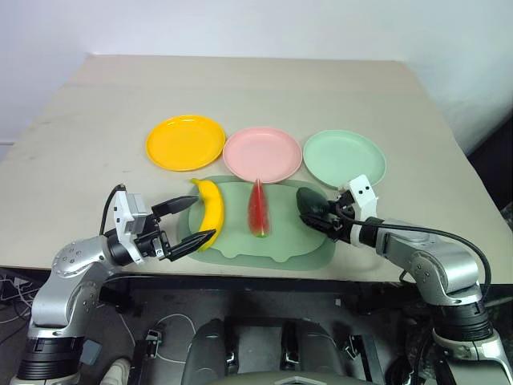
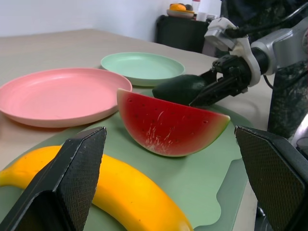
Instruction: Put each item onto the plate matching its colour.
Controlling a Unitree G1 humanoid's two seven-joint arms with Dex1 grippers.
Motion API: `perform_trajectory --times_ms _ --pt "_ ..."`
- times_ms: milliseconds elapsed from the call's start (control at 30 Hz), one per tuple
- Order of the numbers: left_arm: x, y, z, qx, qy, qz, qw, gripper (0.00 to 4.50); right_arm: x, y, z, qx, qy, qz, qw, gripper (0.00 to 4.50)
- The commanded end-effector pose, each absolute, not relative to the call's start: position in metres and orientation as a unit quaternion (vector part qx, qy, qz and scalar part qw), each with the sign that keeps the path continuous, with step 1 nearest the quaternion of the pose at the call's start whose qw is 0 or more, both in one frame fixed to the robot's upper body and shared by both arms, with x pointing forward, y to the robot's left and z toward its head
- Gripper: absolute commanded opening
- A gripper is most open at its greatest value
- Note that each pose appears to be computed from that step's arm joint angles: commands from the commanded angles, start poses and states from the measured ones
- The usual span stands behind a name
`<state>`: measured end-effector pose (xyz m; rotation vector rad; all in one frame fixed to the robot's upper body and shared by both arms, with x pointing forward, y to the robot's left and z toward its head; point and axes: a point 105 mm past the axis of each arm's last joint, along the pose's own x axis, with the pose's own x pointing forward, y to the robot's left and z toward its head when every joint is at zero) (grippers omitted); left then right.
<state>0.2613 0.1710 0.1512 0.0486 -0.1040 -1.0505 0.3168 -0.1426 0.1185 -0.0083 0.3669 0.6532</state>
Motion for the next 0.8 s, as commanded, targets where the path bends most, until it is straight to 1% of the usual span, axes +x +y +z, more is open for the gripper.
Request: perform_trajectory --times_ms 33,100,167,267,367,433,533,633,700,800 --pt "0.26 0.175 0.161 0.037 -0.07 -0.494 0.866 4.5 0.324 -0.141 0.171 0.02 0.095 0.323 0.941 3.07" --pt "0.26 0.176 0.162 0.038 -0.07 -0.492 0.867 4.5 0.338 -0.145 0.196 0.034 0.058 0.305 0.95 3.07" --pt "0.261 0.176 0.162 0.038 -0.071 -0.49 0.868 4.5 0.353 -0.152 0.213 0.035 0.025 0.28 0.959 3.07" --pt "0.261 0.176 0.163 0.038 -0.073 -0.49 0.868 4.5 0.389 -0.172 0.22 0.023 0.014 0.208 0.978 3.07" --pt "0.261 0.175 0.163 0.039 -0.074 -0.489 0.868 4.5 0.417 -0.191 0.212 0.004 0.024 0.154 0.988 3.07" --pt "0.261 0.176 0.163 0.039 -0.074 -0.489 0.868 4.5 0.426 -0.193 0.21 0.009 0.022 0.151 0.988 3.07" --pt "0.26 0.175 0.164 0.039 -0.073 -0.489 0.869 4.5 0.439 -0.204 0.194 -0.005 0.056 0.116 0.992 3.07" --pt "0.26 0.176 0.165 0.039 -0.073 -0.488 0.869 4.5 0.441 -0.208 0.174 -0.029 0.092 0.108 0.989 3.07" --pt "0.259 0.177 0.164 0.039 -0.071 -0.486 0.87 4.5 0.439 -0.206 0.169 -0.031 0.098 0.118 0.988 3.07" --pt "0.258 0.178 0.164 0.039 -0.069 -0.485 0.871 4.5 0.438 -0.208 0.164 -0.032 0.109 0.111 0.987 3.07"
